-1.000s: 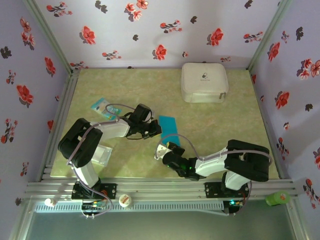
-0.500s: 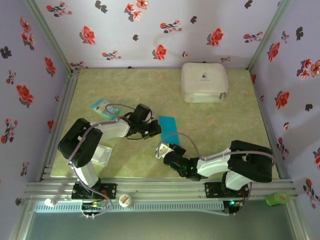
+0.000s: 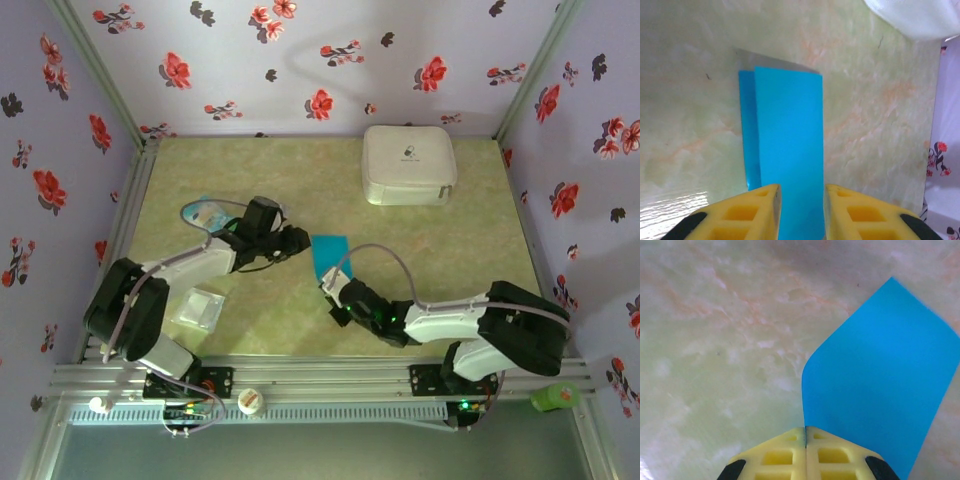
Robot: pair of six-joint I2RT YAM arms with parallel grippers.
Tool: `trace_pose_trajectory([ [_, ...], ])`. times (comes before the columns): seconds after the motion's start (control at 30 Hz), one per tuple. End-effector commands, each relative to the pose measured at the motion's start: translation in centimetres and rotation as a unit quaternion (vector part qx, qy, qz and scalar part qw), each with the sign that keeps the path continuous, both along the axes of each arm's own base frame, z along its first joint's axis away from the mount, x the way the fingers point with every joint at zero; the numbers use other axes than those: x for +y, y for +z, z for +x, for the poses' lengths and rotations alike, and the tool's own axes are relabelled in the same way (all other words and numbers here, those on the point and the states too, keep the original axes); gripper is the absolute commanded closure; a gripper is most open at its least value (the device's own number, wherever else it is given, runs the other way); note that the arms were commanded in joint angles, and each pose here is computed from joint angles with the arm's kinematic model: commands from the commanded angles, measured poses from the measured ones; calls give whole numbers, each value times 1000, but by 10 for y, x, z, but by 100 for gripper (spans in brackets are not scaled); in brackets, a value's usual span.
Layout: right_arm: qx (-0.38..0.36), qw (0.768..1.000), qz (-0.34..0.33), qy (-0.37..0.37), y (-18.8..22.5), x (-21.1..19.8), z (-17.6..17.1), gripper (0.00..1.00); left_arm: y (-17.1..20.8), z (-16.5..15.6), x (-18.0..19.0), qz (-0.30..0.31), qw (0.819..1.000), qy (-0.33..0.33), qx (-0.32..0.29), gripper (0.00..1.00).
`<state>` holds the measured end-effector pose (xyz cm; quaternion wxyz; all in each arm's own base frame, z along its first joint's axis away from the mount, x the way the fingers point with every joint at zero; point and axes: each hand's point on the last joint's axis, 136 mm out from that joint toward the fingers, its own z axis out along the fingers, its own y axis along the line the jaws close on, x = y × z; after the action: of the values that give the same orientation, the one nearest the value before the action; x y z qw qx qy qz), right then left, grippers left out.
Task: Fold a paper plane with a square sheet of paper (pick it up from the middle)
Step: Third fold the triangle at the center of the table.
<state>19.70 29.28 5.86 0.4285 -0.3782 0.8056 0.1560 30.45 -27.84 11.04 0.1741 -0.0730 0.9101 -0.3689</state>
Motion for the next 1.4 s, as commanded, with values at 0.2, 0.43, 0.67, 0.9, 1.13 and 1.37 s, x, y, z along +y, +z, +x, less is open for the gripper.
trace_pose_trajectory([
  [0.2,149,982,113,28,18,26,-10,99,11,12,-9,9,999,-38,-15,71],
  [0.43,193,970,147,19,17,23,-6,99,9,23,-34,-7,996,-86,-10,74],
  [0.67,241,954,181,13,15,22,-3,100,-18,23,-61,2,990,-143,20,77],
  [0.9,284,941,184,2,0,21,-1,100,-63,16,-66,36,985,-157,67,83],
  [1.13,317,928,195,-7,-4,21,3,100,-100,3,-53,67,981,-151,98,85],
  [1.37,350,914,202,-41,-11,11,12,100,-118,-8,-43,84,978,-150,114,86],
])
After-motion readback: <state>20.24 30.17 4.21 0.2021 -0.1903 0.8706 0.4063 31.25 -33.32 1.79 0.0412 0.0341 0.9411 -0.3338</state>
